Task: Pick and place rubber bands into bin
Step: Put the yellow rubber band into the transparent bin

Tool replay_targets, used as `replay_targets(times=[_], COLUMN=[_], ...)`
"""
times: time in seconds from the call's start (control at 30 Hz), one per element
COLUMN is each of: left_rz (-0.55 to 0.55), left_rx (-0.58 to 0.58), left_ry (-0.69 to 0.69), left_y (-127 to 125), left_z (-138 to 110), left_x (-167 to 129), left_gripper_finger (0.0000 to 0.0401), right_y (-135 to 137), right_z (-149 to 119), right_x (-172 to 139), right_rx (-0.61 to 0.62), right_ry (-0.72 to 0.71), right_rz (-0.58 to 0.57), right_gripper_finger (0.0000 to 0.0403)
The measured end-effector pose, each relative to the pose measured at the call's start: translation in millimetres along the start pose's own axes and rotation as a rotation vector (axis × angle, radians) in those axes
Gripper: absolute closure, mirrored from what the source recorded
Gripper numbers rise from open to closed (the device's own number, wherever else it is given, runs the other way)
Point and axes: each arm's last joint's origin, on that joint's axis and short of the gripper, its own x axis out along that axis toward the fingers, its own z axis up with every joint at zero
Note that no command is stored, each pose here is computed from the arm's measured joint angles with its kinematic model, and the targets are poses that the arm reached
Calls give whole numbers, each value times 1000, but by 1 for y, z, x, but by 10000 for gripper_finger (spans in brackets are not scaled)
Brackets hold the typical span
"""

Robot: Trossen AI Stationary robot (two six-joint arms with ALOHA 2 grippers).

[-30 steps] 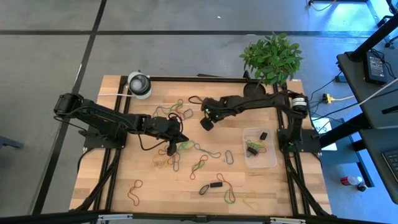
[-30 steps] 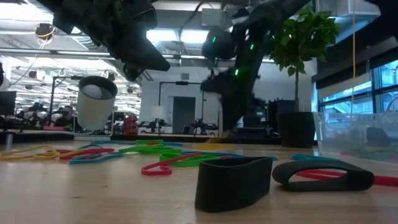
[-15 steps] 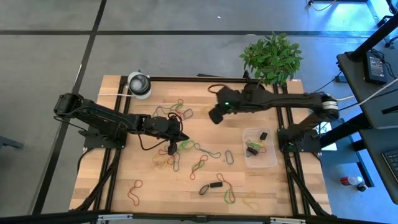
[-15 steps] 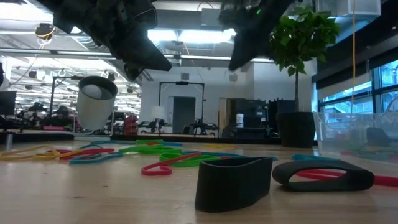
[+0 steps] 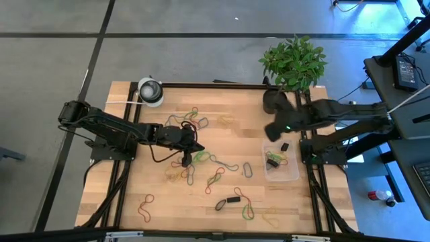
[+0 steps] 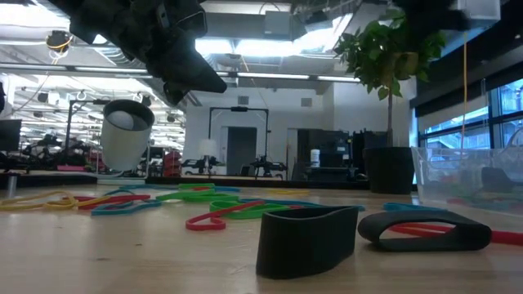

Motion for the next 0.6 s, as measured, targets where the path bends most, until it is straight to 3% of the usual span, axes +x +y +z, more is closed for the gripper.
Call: replay_targets(times=[0.1,0.27,0.4,0.6], left_rz=[0,8,34,49], left_rx=[0,-3,-8,-8], left_ry=[0,-3,-13,-19], left_y=[0,0,1,2], left_z=[0,0,0,1], left_x=[0,0,0,0], left_gripper_finger=[399,399,399,399], right_y=[-15,-18,-8,-2], right_z=[-19,-39,-51,-82], right_x=[-14,-24,-16,17], right_rx=[51,78,62,100], right_ry=[70,173,204,360], right_rz=[-68,-62,-17,-18], right_gripper_finger=[403,403,403,403])
